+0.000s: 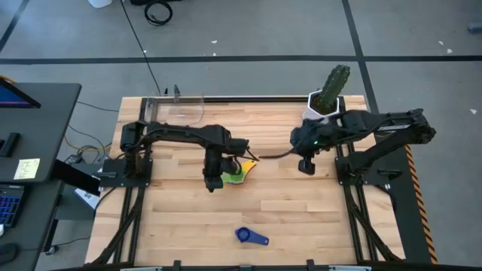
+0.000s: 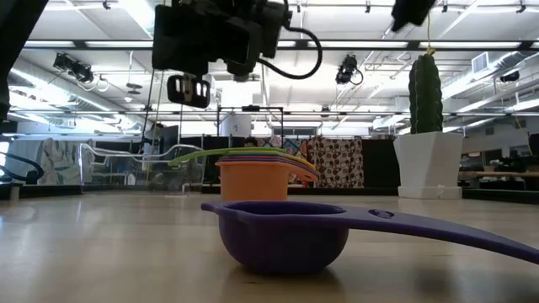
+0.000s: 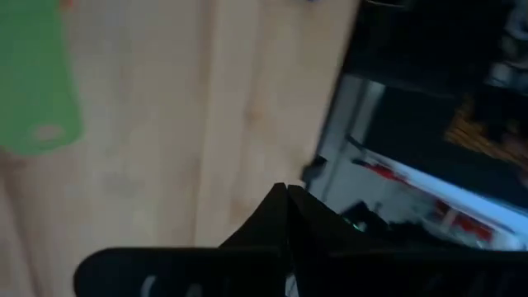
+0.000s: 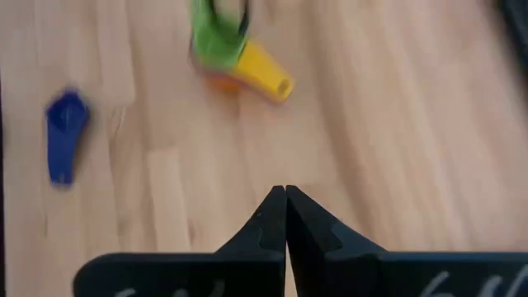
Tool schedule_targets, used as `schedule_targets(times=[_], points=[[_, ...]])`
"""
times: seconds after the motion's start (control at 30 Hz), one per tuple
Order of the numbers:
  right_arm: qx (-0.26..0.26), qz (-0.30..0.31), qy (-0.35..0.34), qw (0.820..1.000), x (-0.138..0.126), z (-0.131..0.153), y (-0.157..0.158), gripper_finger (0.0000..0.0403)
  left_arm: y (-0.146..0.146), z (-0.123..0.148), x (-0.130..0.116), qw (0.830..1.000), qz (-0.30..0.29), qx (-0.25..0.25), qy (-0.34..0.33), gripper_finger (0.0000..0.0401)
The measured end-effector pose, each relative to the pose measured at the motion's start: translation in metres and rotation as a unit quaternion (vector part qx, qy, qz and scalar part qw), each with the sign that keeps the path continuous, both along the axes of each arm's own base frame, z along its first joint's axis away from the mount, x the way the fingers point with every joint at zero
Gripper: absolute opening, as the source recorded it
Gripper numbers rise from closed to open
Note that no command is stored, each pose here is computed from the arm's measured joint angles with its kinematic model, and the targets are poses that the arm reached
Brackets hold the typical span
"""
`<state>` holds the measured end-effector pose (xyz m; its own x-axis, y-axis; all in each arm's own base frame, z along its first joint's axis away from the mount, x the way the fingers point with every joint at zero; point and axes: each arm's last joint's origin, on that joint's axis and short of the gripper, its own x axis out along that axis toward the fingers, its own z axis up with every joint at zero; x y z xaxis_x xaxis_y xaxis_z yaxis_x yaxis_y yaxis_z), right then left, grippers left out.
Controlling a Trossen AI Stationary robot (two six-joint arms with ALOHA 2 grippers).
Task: Nest measuring cups in basket
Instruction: Stack the green nest measuring cup on top of the yellow nest measuring cup
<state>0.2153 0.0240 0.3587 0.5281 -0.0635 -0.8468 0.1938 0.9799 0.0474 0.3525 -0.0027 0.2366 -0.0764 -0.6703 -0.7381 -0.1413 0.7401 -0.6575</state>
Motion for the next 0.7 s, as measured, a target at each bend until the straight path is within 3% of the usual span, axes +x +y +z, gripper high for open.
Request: schedule_targets(times=[0.13,0.37,0.53,0.7], points=[[0.026,0.026,0.042,0.998,0.0,-0.024,0.002,0.0007,-0.004,0.011,-0.003,0.998,0.029,0.049,0.004,0.0006],[0.041,0.043,0.057,0.997,-0.012,-0.038,0.002,0.0005,-0.01,0.061,-0.02,0.986,0.088,0.108,-0.093,0.0008],[0.046,0.048,-0.019,0.998,-0.022,-0.024,0.001,0.0005,-0.025,0.097,-0.035,0.951,0.152,0.174,-0.206,0.0008],[0.049,0.062,-0.131,0.988,-0.027,-0.016,0.0,0.0005,-0.04,0.09,-0.056,0.93,0.213,0.197,-0.227,0.0007]])
